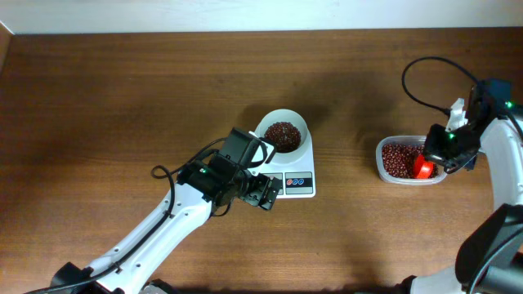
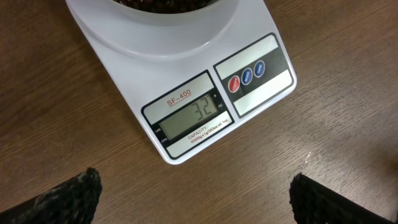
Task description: Scoop item into bowl and weigh 50g on scale
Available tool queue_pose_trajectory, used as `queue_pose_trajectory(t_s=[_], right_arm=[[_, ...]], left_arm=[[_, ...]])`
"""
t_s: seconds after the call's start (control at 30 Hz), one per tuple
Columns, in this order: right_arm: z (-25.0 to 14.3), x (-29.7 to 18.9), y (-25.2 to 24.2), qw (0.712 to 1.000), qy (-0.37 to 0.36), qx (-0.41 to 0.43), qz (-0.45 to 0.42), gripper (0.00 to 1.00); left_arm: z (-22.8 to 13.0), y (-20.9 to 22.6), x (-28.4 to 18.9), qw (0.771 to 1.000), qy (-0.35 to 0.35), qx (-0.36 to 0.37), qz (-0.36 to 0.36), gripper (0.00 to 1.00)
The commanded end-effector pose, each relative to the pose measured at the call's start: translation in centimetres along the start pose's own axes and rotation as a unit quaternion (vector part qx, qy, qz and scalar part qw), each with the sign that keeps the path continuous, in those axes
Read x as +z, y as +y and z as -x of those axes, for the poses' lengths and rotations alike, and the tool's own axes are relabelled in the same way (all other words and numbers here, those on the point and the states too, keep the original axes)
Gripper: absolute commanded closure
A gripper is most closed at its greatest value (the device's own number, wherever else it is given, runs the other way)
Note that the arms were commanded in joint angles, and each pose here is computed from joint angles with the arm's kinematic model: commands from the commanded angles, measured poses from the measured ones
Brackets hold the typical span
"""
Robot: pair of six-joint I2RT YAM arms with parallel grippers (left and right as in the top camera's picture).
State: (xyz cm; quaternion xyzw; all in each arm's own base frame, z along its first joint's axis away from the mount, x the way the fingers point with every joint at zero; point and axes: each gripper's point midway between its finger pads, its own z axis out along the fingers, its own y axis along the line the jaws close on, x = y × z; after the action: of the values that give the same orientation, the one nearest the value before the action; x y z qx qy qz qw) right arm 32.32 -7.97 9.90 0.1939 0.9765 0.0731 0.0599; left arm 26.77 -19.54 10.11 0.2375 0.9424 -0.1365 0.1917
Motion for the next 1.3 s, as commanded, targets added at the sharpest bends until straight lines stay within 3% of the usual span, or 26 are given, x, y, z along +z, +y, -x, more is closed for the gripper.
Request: queue_pose_trajectory(t_s=[0.0,0.33,0.6,0.93,1.27], right_arm=[[-0.3,1.5,1.1,0.999,0.021,0.009,0.039,0.96],[1.3,0.2,1.7,0.982,-0.016,0.020,0.189,0.96],[-0.2,3.4,1.0,0.982,-0.010,0.022,0.185,0.96],[1.4,0.3,1.5,0.946,-0.069,0.013,0.317,0.96],[0.8,-0.1,-0.9,0.944,-0.067,0.054,0.318,0.96]], left_arm=[[-0.2,0.2,0.1,1.000,0.002,0.006,0.003,0.01],[-0.2,0.2,0.1,1.000,0.002,0.006,0.003,0.01],[-0.2,0.2,0.1,1.000,0.002,0.006,0.003,0.01],[-0.2,0.2,0.1,1.000,0.002,0.006,0.003,0.01],[-0.2,0.2,0.1,1.000,0.002,0.006,0.003,0.01]])
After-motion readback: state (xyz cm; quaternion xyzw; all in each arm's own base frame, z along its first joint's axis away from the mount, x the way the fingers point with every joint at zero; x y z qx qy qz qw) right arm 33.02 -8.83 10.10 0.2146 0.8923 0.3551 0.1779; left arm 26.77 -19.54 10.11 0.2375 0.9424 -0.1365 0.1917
